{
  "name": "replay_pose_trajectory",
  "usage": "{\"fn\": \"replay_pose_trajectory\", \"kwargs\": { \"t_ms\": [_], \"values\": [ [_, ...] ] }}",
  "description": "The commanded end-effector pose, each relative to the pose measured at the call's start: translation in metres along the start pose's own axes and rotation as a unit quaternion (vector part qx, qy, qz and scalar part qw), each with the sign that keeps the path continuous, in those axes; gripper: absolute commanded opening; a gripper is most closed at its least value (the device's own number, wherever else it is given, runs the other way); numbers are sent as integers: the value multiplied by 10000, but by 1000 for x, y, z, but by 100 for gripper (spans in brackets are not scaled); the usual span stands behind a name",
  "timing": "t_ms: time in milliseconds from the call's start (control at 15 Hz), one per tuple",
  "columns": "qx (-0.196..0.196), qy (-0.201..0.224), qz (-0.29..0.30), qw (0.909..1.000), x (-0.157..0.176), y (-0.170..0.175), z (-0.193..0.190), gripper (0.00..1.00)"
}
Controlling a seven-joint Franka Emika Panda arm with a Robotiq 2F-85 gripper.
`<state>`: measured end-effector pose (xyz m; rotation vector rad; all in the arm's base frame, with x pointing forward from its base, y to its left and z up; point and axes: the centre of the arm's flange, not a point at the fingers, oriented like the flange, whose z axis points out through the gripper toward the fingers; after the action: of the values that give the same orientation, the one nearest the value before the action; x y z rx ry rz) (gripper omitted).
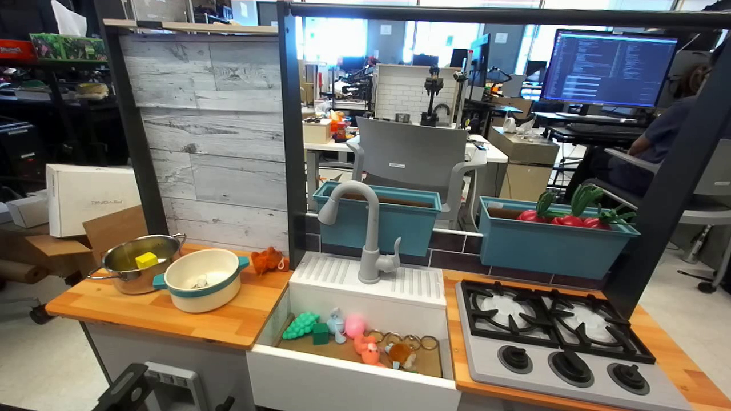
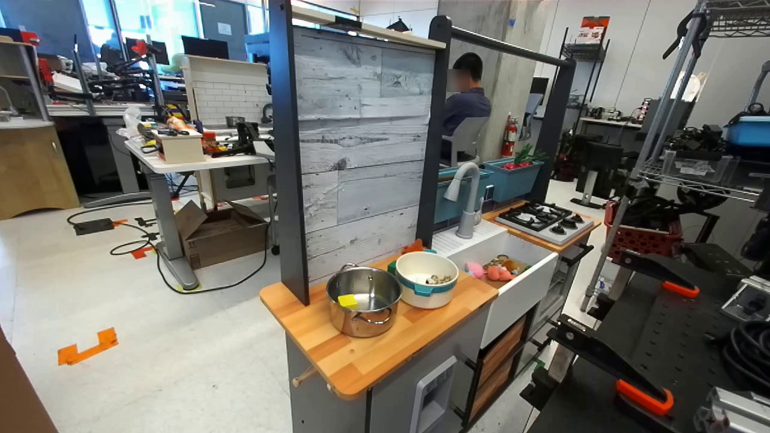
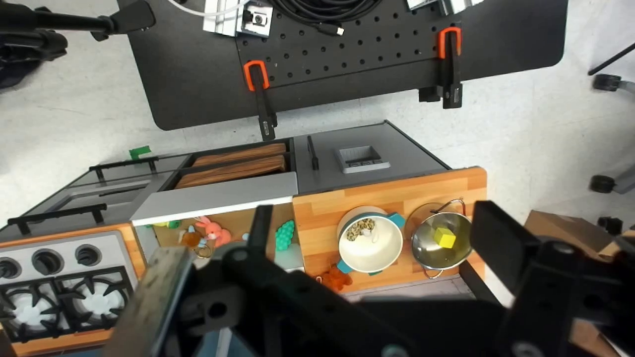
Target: Pick up the bowl and put it on the stove
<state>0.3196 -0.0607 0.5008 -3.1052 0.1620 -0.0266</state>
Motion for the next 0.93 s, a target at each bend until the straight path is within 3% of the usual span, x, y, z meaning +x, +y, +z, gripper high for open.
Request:
{"fn": "replay_pose_trajectory", "kwargs": {
  "t_ms": [0,200,400,467,667,867],
  "values": [
    [96,172,22,9998,9,6,25,100],
    [178,642,-22,9978,48,23,85,100],
    [166,534,-35,9984,72,42,132,100],
    [171,395,4,9991,87,22,151,100],
    [98,228,206,9995,112,16,208,100],
    [33,528,522,9972,144,5,251,100]
  ]
}}
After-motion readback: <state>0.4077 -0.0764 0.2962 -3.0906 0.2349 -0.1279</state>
